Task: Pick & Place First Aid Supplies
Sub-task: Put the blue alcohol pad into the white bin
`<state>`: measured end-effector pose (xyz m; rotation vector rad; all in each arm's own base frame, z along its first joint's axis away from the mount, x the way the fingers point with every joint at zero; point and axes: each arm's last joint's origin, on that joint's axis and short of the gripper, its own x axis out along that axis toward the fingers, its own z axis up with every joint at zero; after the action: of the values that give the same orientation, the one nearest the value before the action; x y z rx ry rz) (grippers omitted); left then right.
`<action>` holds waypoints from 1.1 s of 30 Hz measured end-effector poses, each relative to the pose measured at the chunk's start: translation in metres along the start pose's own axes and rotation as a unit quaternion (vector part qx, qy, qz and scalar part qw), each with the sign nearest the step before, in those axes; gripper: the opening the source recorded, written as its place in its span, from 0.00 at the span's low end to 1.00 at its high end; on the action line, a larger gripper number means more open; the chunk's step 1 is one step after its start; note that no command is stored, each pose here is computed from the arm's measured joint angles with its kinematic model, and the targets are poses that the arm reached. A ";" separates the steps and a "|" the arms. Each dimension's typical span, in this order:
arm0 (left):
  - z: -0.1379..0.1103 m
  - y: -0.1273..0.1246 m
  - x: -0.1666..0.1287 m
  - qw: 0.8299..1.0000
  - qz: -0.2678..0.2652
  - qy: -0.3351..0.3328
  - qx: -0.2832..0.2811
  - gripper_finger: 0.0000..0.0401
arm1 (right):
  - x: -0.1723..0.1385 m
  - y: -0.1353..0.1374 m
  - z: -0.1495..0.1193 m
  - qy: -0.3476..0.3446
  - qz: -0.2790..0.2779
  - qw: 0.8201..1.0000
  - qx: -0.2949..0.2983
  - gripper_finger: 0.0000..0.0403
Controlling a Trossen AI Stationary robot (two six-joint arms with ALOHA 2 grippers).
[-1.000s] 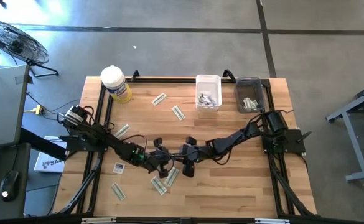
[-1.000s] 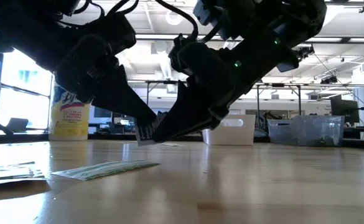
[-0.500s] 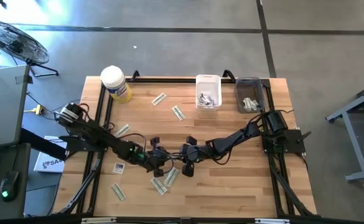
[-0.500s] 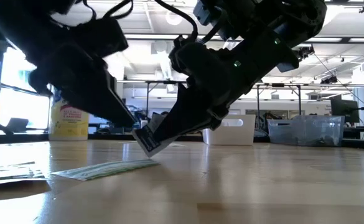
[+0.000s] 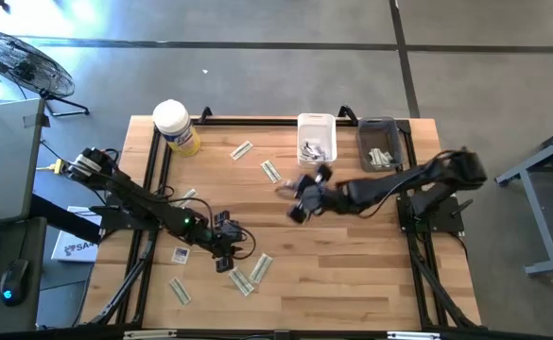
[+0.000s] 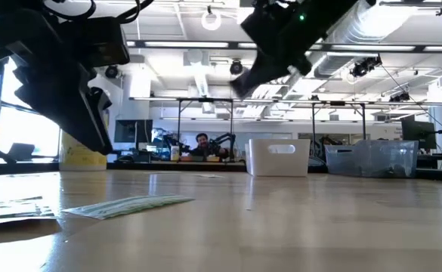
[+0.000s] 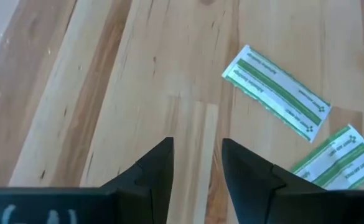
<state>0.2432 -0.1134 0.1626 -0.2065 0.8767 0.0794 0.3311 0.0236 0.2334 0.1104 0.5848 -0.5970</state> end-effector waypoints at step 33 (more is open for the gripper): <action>0.025 -0.010 -0.014 0.997 0.025 -0.070 -0.005 0.33 | 0.051 -0.153 -0.034 0.134 -0.099 0.975 0.147 0.22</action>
<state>0.2546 -0.1179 0.1904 -0.1863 0.7417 0.1437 0.2636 -0.1195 0.1869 0.4207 0.7709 -0.8689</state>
